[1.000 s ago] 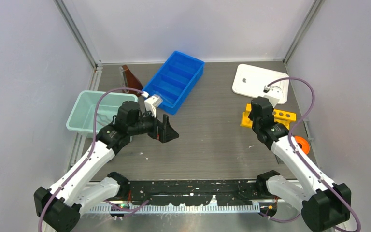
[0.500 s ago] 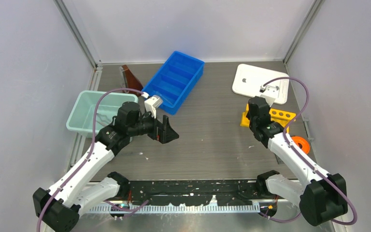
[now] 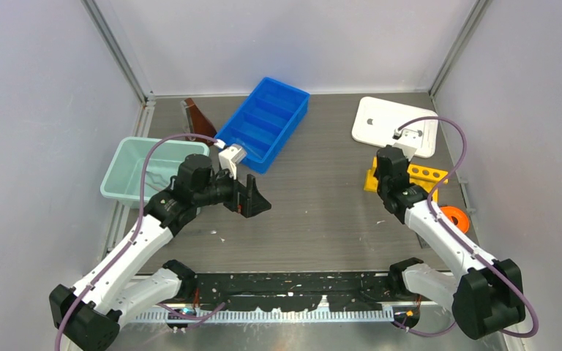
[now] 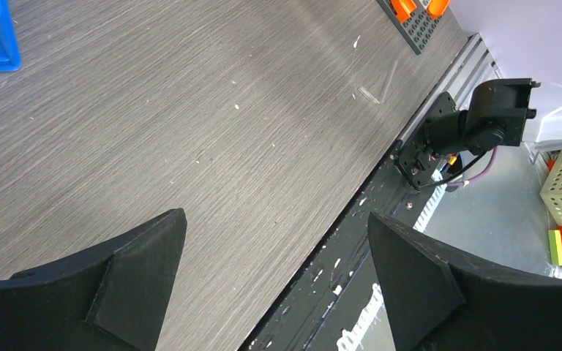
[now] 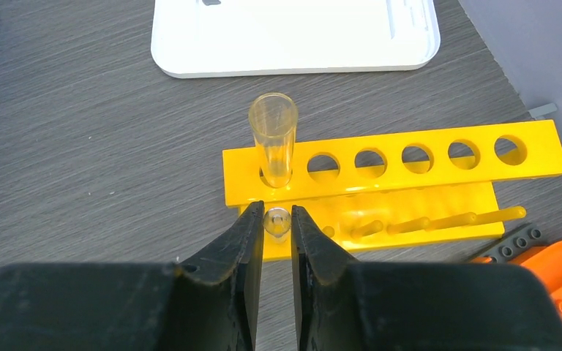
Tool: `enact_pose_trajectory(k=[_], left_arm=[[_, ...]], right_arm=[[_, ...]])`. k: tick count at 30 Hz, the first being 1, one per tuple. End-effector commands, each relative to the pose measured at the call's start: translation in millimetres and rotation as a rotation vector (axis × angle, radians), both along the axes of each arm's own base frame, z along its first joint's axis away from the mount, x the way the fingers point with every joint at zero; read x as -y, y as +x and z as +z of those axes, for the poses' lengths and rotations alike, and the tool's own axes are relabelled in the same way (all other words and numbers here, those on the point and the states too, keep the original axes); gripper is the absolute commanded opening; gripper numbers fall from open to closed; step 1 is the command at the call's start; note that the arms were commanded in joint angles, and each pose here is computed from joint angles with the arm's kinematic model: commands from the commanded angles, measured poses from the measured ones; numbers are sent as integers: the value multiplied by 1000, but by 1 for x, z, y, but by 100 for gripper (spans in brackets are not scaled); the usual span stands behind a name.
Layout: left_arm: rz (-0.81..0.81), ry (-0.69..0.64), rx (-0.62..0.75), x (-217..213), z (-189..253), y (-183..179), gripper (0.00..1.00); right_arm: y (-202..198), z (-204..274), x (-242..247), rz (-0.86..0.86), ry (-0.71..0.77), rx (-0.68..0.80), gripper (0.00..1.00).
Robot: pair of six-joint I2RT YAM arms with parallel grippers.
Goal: Organize the chemistry lab equipment
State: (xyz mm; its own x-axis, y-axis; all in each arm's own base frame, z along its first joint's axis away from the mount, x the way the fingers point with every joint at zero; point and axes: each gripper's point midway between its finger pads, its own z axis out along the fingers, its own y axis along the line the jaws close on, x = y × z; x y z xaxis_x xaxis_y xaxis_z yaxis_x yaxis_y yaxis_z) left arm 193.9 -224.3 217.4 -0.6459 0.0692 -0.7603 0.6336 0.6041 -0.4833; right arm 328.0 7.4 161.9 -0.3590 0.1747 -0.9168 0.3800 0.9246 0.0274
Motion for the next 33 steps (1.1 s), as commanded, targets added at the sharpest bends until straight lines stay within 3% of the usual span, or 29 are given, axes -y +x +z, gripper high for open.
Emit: enact_pose_trajectory(k=[1,14,24,33], left_arm=[[-10,-5,29,0,5,-2,98],[-8,4,31,-1,4,-2,98],[29,45,45,-8,-1,3,98],[193,141,69,-33,-5,21,98]], right_arm=[[9,3,3,-20,-6,44,24],[7,-14,4,-27,-7,8,25],[-3,-10,1,-29,38,-31,46],[-21,31,-16,53,145,-23,48]])
